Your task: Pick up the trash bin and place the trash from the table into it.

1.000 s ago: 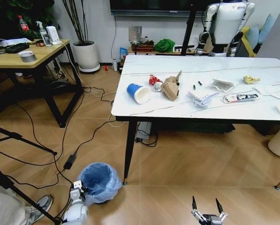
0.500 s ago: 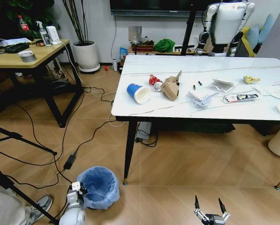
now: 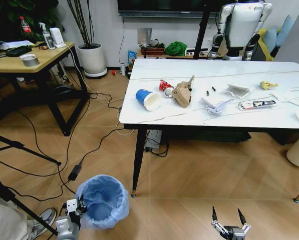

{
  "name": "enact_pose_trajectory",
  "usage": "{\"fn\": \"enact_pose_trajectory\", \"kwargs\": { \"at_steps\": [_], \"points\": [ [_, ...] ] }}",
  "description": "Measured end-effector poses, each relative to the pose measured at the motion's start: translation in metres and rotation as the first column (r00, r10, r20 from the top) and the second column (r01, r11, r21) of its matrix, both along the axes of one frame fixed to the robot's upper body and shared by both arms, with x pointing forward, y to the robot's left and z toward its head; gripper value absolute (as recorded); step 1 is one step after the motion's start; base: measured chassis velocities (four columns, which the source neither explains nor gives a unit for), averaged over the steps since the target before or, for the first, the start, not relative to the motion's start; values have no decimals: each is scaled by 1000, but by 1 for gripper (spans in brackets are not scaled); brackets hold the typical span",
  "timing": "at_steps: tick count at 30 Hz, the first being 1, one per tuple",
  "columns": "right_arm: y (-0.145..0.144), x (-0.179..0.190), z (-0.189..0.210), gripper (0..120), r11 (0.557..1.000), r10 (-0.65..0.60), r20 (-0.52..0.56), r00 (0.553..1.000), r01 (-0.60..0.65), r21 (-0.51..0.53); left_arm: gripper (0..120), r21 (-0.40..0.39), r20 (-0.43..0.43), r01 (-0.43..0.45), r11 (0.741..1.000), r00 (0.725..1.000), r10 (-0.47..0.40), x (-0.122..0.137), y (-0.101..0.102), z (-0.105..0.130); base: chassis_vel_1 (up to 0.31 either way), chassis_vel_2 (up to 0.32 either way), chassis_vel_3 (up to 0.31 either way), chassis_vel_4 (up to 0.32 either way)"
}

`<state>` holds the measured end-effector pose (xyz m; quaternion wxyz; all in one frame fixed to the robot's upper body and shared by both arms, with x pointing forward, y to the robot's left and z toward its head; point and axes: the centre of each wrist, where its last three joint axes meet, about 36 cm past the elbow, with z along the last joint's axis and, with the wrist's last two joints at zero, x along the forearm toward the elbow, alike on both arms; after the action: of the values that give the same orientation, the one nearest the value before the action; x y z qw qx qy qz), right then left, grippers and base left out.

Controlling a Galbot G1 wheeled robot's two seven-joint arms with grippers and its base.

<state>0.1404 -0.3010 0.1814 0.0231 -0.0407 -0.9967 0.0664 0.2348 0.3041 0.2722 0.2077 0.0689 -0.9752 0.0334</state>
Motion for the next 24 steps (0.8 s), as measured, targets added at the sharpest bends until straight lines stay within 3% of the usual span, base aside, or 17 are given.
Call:
{"fn": "enact_pose_trajectory", "kwargs": {
  "at_steps": [5, 10, 15, 20, 24],
  "points": [
    [-3, 0, 1, 100, 1000, 0, 0, 1000, 0, -7, 0, -33, 22, 49, 998, 999, -48, -21, -16, 27, 0, 0, 0, 0],
    [-8, 0, 2, 100, 1000, 2, -3, 1000, -2, -15, 0, -17, 32, 92, 996, 995, -92, -34, -25, 41, 0, 0, 0, 0],
    [-10, 0, 2, 100, 1000, 2, -5, 1000, -2, -19, 0, 6, 68, 106, 994, 992, -106, -40, -33, 50, 0, 0, 0, 0],
    [-10, 0, 2, 100, 1000, 2, -7, 1000, -2, -18, 0, -58, 41, 114, 992, 993, -112, -47, -50, 58, 0, 0, 0, 0],
    [-9, 4, 2, 100, 1000, 0, 1, 1000, 0, -16, 0, -28, 52, 114, 993, 992, -113, -46, -55, 58, 0, 0, 0, 0]
  ]
}}
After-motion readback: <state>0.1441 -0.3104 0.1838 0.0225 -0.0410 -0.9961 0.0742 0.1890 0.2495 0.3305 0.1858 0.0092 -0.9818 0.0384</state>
